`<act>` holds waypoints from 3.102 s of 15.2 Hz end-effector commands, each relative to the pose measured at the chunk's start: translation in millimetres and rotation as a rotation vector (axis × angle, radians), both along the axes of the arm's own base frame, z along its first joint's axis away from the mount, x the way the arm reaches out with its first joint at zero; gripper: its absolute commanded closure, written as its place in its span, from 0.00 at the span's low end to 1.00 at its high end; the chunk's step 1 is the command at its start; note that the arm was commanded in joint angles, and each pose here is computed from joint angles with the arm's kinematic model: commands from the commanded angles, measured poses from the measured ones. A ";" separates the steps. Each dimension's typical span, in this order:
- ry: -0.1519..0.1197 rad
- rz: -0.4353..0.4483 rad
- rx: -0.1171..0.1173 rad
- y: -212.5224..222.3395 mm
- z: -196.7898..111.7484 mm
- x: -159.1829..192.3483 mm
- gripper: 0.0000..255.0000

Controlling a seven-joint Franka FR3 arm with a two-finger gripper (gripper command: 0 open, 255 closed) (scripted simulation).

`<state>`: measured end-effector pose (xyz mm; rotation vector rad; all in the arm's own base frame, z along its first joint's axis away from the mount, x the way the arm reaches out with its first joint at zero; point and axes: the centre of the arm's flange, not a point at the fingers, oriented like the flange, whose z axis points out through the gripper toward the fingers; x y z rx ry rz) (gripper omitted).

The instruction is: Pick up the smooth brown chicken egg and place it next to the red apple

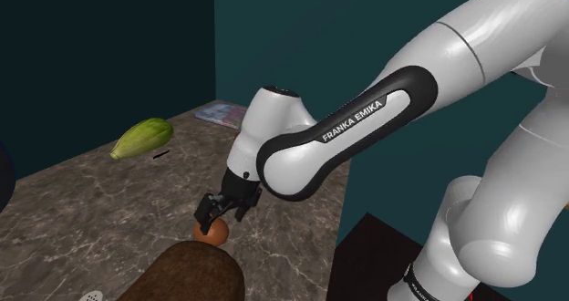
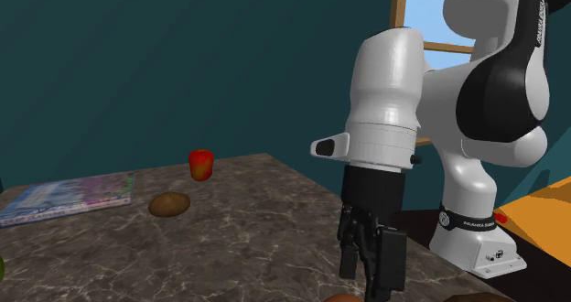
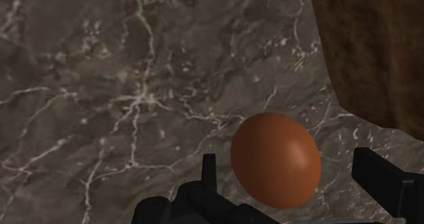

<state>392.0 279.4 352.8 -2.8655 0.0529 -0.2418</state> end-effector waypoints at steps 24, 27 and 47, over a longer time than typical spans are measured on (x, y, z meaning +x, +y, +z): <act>-0.001 0.000 0.003 11.7 -29.1 6.6 1.00; -0.001 0.000 0.003 11.7 -13.2 6.6 1.00; -0.001 0.000 0.003 11.7 92.4 6.6 1.00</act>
